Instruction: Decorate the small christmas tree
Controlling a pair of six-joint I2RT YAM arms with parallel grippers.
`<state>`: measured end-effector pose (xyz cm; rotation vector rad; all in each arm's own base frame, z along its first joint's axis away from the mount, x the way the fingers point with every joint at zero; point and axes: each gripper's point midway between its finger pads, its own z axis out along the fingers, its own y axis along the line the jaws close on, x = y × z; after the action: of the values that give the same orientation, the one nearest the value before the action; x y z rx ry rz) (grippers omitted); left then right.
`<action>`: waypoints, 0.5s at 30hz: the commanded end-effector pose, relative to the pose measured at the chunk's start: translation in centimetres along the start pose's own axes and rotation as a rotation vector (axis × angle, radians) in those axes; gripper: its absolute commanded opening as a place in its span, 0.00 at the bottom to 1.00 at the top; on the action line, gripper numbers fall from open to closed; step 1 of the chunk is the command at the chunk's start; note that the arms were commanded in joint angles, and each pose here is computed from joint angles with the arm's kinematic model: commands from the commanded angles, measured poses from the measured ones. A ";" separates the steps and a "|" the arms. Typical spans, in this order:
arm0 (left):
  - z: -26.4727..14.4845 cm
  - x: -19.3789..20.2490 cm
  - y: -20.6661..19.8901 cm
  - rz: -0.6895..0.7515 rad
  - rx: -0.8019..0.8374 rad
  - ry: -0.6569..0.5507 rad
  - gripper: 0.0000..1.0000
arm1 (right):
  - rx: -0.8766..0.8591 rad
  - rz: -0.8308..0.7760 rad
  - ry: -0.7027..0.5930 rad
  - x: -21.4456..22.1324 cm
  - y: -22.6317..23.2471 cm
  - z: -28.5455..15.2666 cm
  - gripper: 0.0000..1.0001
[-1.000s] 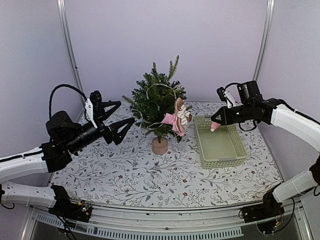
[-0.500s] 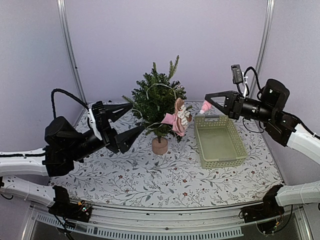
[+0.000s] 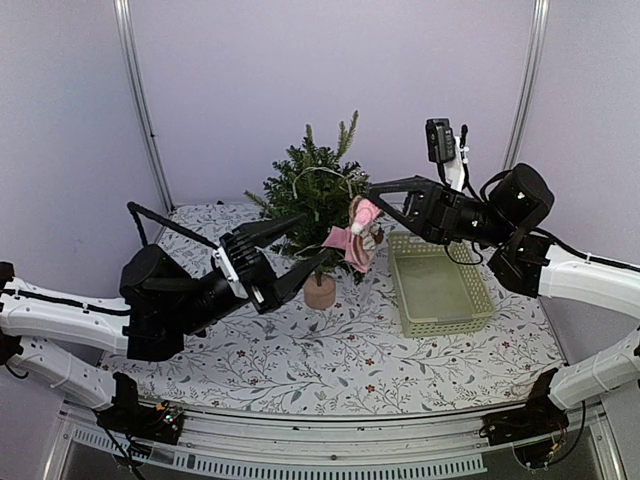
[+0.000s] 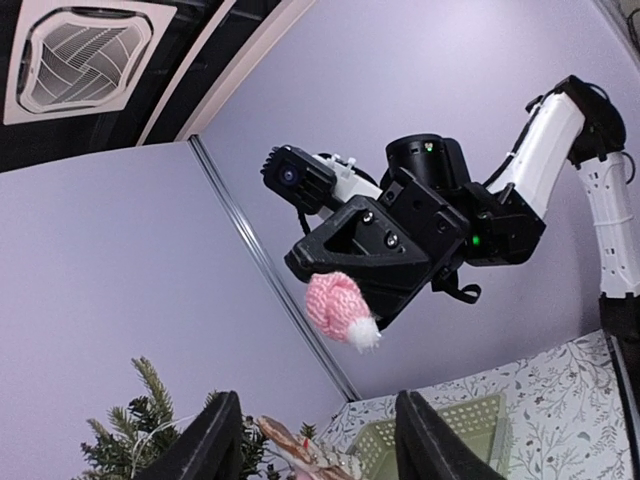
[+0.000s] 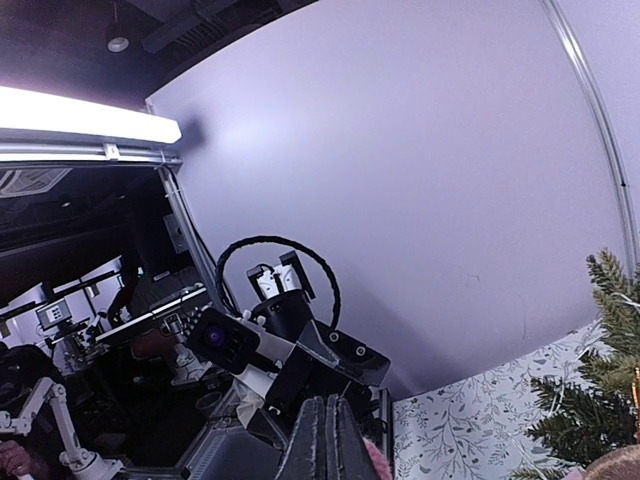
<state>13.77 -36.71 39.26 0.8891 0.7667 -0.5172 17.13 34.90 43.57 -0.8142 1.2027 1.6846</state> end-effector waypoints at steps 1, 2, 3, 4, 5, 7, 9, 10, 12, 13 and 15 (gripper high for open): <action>0.8 -2.6 1.0 0.062 -0.061 -0.082 0.49 | -0.124 -0.023 -0.056 -1.5 3.0 1.2 0.00; 0.9 -2.5 0.8 0.070 -0.056 -0.081 0.46 | -0.132 -0.019 -0.056 -1.4 3.0 1.5 0.00; 1.0 -2.6 0.6 0.078 -0.051 -0.083 0.43 | -0.142 -0.014 -0.059 -1.4 3.2 1.6 0.00; 1.2 -2.6 0.4 0.081 -0.043 -0.084 0.40 | -0.145 -0.010 -0.059 -1.2 3.1 1.8 0.00; 1.3 -2.5 0.2 0.087 -0.038 -0.083 0.38 | -0.150 -0.007 -0.060 -1.2 3.1 1.9 0.00; 1.5 -2.5 -0.1 0.097 -0.035 -0.083 0.37 | -0.164 0.003 -0.061 -1.1 3.1 2.2 0.00; 1.7 -2.2 -0.4 0.108 -0.028 -0.078 0.39 | -0.182 0.010 -0.061 -1.0 3.2 2.4 0.00; 1.8 -2.1 -0.6 0.114 -0.025 -0.075 0.40 | -0.189 0.019 -0.061 -0.8 3.2 2.6 0.00; 2.0 -2.0 -0.7 0.120 -0.023 -0.071 0.41 | -0.199 0.027 -0.062 -0.8 3.2 2.8 0.00; 2.0 -2.1 -0.8 0.122 -0.024 -0.072 0.42 | -0.202 0.034 -0.060 -0.7 3.1 2.9 0.00; 2.1 -2.4 -0.6 0.120 -0.032 -0.083 0.42 | -0.206 0.042 -0.056 -0.4 3.0 3.1 0.00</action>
<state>13.34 -38.72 39.63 0.9206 0.6882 -0.4318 15.38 37.26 44.50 -0.8466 1.0988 1.8342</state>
